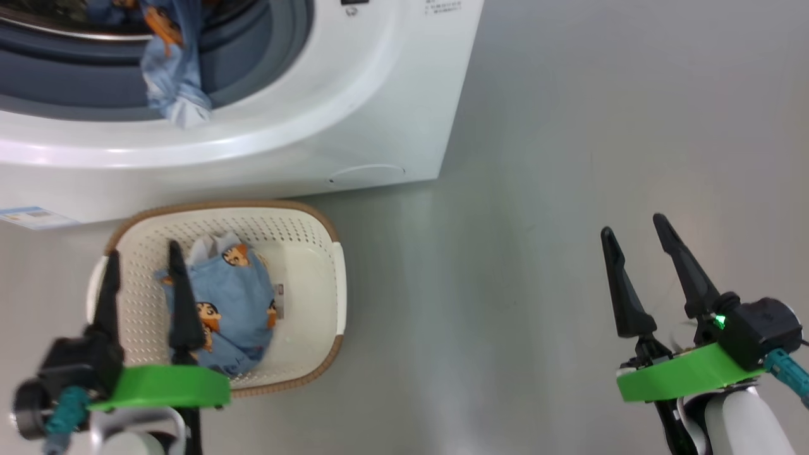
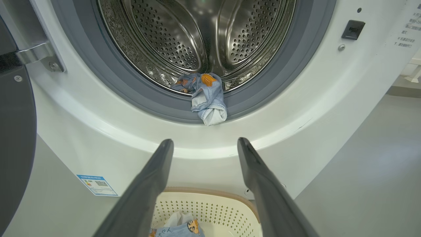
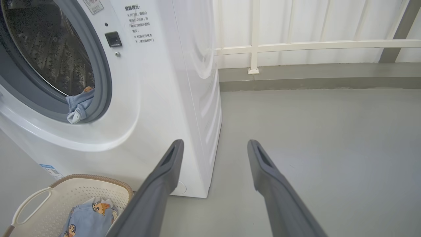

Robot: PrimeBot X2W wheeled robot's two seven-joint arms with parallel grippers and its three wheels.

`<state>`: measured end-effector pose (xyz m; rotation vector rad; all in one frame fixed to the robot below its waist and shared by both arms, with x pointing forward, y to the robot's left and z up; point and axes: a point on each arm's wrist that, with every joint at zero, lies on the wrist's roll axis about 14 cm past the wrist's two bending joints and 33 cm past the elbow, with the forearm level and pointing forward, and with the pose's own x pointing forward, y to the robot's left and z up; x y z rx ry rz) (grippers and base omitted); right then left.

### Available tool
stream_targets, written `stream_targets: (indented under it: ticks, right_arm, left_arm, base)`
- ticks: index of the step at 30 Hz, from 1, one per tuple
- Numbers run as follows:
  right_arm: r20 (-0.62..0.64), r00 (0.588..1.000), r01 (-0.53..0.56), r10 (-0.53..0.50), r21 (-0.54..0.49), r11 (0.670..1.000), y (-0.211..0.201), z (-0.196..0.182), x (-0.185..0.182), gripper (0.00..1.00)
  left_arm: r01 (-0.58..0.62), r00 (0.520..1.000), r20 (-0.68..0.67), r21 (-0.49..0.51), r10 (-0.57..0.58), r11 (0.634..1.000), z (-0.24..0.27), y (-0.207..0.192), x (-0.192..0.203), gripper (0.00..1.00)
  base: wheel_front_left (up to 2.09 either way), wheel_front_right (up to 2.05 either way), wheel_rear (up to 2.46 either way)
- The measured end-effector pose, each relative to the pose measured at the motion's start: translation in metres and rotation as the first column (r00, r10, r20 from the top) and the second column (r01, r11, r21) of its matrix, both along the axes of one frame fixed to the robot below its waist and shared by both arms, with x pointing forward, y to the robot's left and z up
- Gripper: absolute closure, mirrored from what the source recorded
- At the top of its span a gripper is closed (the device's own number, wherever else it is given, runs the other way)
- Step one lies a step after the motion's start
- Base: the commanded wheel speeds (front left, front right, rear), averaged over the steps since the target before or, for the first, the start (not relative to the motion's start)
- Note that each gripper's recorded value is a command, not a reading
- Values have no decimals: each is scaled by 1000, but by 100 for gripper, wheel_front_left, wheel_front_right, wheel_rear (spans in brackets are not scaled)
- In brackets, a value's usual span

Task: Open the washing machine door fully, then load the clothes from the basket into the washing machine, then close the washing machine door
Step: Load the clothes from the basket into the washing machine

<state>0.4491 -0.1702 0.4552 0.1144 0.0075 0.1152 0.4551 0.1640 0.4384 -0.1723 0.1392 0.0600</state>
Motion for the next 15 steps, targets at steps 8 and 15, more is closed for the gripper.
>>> stream_targets:
  ticks: [8, 15]
  right_arm:
    - [18, 1000, -13, 13, 8, 1000, 6, 13, -15, 0]
    - [37, 999, -19, 19, 15, 1000, 10, 23, -24, 0]
  left_arm:
    - [19, 1000, -23, -17, -19, 1000, 5, -11, -30, 0]
    - [12, 1000, -25, -17, -12, 1000, 8, -9, -46, 0]
  base:
    - [0, 0, 0]
    - [0, 0, 0]
